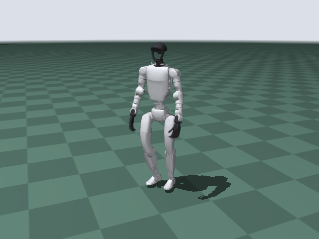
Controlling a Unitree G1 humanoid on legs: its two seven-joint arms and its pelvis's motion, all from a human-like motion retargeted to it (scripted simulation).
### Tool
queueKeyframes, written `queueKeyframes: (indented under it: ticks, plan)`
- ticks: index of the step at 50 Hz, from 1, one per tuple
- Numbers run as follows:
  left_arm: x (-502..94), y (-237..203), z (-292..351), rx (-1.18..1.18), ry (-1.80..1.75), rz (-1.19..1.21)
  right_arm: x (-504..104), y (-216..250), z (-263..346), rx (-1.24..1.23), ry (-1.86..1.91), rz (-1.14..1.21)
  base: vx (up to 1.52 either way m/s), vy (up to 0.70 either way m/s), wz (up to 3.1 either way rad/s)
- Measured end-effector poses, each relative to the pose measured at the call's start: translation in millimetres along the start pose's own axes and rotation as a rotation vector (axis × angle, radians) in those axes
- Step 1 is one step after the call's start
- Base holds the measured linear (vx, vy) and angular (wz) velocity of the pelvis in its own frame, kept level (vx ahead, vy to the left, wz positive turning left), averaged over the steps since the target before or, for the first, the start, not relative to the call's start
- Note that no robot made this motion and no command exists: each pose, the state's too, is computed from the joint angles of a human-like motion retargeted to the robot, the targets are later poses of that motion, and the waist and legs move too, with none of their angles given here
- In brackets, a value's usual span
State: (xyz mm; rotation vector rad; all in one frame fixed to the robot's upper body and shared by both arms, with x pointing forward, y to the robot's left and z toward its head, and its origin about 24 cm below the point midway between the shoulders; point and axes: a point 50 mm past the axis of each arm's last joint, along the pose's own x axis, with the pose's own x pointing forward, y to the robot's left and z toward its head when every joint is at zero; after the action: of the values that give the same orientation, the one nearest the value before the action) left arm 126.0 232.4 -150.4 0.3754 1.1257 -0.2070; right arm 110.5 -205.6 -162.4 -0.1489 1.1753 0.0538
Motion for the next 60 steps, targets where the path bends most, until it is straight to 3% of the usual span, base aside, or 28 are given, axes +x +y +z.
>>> queueKeyframes:
  ticks: [60]
  plan:
    - [0,-15,6,0.05,-0.067,0.028,-1,4,3,-0.054,-0.058,0.009,0.01,0.0,0.0]
